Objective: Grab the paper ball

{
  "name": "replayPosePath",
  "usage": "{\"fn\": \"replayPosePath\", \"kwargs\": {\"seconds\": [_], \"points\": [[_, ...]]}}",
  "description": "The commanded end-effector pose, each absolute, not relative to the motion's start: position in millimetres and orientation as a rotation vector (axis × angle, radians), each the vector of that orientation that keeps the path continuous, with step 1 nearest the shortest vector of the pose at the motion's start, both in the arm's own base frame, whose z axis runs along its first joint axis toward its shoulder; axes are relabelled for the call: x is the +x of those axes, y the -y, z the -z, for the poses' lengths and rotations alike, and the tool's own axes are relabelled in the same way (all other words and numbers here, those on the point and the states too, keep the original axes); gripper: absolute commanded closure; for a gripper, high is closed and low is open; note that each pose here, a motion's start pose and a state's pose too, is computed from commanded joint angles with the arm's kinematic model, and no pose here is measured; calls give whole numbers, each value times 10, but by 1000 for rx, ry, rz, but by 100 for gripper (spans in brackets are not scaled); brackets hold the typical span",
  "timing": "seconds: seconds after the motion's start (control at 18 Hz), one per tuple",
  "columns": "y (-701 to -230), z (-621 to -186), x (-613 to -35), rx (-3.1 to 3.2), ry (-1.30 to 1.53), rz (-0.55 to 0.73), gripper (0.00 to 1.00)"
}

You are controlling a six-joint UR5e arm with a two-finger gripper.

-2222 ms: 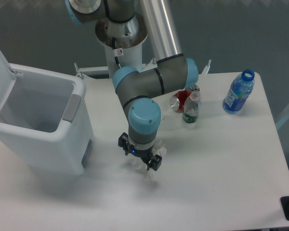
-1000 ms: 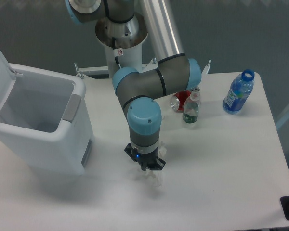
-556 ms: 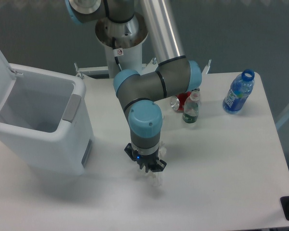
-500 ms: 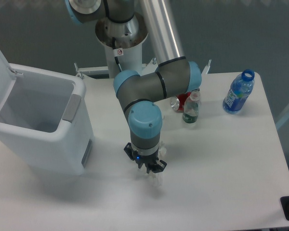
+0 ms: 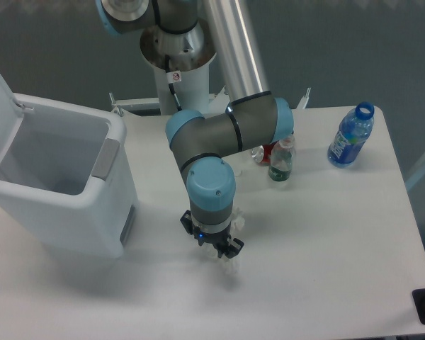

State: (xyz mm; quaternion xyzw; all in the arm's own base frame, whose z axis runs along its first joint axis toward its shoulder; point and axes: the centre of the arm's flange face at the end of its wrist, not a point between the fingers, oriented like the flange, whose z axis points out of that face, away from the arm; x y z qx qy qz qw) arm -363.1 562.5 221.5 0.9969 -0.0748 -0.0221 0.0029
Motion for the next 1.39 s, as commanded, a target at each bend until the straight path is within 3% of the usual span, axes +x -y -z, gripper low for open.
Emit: {"fn": "replayPosePath", "kwargs": {"seconds": [0.22,0.78,1.06,1.22,1.39], "points": [[-5623,-2223,-3629,3126,232,69,99],[-5634,-2449,-3730,3160,202,114,100],[-5461,-2971,-4105,3212,89,210,100],[-5250,-3353,-4480,3245,49,125,100],[-5224,-3623,-4652,3274,98,149,100]]}}
